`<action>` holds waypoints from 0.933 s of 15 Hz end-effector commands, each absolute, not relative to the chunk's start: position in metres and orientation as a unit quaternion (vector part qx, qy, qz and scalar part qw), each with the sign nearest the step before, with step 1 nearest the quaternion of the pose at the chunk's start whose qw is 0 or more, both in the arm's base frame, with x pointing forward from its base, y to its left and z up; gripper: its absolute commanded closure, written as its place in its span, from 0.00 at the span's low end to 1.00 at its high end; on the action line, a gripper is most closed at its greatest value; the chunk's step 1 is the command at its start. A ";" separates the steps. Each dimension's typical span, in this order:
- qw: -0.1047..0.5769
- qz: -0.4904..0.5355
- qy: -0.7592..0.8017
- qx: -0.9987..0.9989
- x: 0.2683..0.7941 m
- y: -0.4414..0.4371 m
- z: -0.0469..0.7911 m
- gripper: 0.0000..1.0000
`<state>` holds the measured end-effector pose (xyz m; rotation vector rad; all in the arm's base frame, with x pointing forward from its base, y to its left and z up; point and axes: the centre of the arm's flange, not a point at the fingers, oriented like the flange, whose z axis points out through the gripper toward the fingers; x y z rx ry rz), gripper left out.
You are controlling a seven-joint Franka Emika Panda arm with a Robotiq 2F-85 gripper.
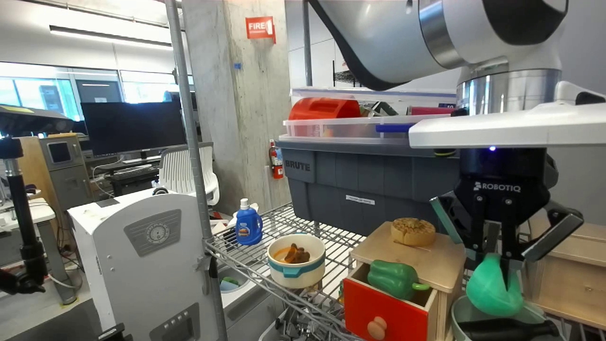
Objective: Pick up the green pepper plush toy and put it in the boy to the left, pick up the light green object and put it in the bowl to the right
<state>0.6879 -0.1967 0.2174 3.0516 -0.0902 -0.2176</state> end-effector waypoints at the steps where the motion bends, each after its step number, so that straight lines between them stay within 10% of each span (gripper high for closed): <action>1: 0.048 -0.079 -0.029 0.995 0.707 -0.189 0.213 0.95; 13: 0.044 -0.081 -0.046 0.995 0.706 -0.214 0.211 0.95; 14: 0.044 -0.082 -0.047 0.995 0.707 -0.214 0.212 0.83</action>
